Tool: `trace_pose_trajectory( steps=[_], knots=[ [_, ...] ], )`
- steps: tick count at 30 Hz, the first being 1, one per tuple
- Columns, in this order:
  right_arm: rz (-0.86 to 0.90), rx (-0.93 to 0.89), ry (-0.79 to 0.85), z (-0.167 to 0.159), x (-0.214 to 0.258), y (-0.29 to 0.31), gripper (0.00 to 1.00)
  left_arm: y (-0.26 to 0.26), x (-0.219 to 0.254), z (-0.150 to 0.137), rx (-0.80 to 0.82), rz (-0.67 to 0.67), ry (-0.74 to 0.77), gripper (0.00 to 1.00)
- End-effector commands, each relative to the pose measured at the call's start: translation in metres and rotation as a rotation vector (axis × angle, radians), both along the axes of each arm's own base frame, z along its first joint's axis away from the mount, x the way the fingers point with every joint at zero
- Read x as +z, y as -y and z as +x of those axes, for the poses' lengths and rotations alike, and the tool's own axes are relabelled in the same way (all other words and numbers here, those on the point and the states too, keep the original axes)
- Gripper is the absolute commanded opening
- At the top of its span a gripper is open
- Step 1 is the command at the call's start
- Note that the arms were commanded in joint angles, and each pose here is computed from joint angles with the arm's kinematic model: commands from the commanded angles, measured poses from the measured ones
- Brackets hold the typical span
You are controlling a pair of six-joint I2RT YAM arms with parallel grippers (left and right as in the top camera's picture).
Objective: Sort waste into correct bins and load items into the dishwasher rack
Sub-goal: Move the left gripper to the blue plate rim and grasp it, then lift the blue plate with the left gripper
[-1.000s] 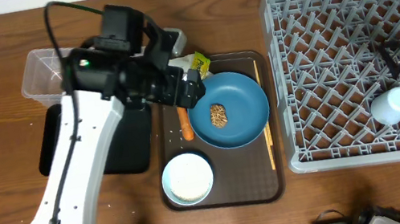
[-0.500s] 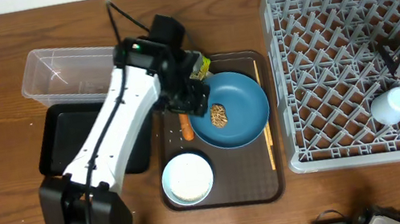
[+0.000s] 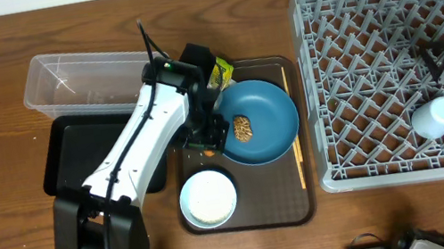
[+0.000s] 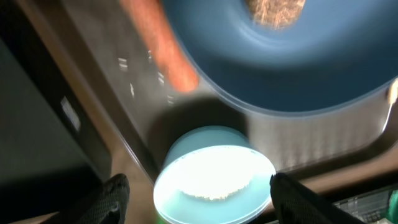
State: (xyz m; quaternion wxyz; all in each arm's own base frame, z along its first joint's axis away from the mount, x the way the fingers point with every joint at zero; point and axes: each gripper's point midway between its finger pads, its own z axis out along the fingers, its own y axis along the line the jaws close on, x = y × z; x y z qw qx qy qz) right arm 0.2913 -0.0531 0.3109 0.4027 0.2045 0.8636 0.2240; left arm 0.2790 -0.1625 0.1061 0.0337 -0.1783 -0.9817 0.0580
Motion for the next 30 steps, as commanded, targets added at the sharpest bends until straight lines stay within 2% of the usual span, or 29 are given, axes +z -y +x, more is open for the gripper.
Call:
trace_pose_trajectory(
  steps=[1,5,11,16,19,23,28,30],
  knots=[
    [0.001,0.012,0.008,0.003,0.002,-0.005,0.82,0.004,-0.004,0.013,0.015,-0.011,0.048,0.73],
    [0.002,0.012,0.007,0.003,0.002,-0.005,0.82,0.015,-0.018,0.038,0.016,-0.058,0.160,0.70],
    [0.005,0.012,0.001,0.002,0.001,-0.005,0.82,0.014,-0.052,0.040,0.019,-0.065,0.179,0.63],
    [0.016,0.002,0.001,0.003,0.002,-0.005,0.82,0.015,-0.064,0.043,0.018,-0.066,0.182,0.50],
    [0.031,-0.009,-0.001,0.003,0.002,-0.005,0.82,0.017,-0.071,0.046,0.010,-0.066,0.182,0.36],
    [0.032,-0.009,-0.002,0.003,0.002,-0.005,0.82,0.018,-0.080,0.048,0.010,-0.062,0.174,0.30],
    [0.032,-0.009,-0.001,0.003,0.002,-0.005,0.82,0.020,-0.085,0.051,0.002,-0.064,0.179,0.15],
    [0.031,-0.009,-0.001,0.003,0.002,-0.005,0.81,0.021,-0.085,0.053,-0.006,-0.067,0.187,0.15]
  ],
)
